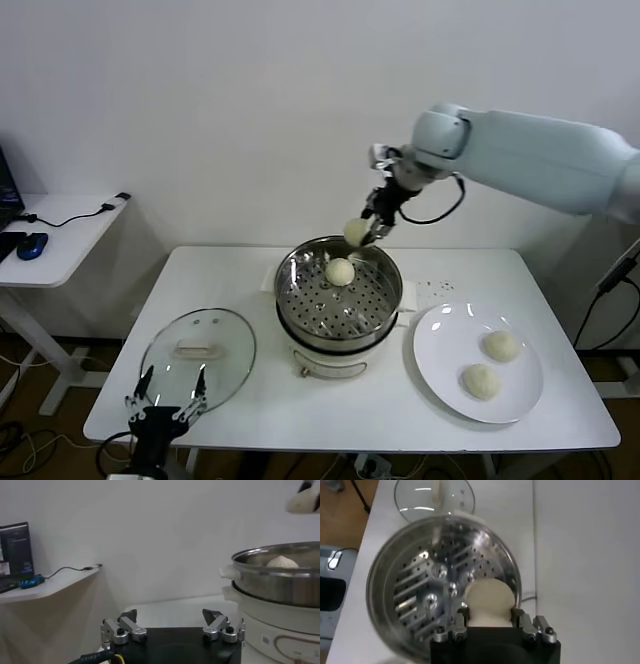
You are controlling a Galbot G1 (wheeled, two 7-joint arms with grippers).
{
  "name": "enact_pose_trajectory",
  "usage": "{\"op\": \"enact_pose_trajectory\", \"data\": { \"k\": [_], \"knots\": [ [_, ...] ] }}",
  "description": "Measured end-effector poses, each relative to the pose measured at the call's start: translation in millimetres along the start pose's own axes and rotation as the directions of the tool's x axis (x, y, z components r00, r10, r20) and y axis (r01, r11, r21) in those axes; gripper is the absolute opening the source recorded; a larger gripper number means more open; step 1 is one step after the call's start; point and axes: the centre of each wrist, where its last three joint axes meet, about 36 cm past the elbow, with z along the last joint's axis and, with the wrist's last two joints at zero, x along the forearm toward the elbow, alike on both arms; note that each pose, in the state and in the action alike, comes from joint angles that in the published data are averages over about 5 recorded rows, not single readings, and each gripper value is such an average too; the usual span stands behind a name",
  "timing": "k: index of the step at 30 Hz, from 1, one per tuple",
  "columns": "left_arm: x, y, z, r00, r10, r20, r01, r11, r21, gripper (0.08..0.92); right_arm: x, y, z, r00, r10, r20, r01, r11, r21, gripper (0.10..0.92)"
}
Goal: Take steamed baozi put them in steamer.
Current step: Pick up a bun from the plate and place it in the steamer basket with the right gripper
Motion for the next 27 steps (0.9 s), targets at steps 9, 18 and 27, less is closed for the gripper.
{"op": "enact_pose_trajectory", "data": {
  "k": [9, 18, 27],
  "knots": [
    [-3, 2, -2, 0.9999, 0.009, 0.009, -0.009, 1.0, -0.015, 0.823, -64, 12, -50, 0.998, -0.058, -0.027, 0.059, 0.997, 0.045, 0.56],
    [-6, 1, -1, 0.9997, 0.022, 0.01, -0.022, 1.0, -0.022, 0.823, -110, 22, -62, 0.994, -0.095, -0.055, 0.098, 0.994, 0.05, 0.562],
    [-9, 2, 2, 0.9997, 0.023, 0.005, -0.023, 0.999, -0.023, 0.823, -138, 28, -62, 0.991, -0.114, -0.07, 0.118, 0.992, 0.043, 0.563]
  ]
}}
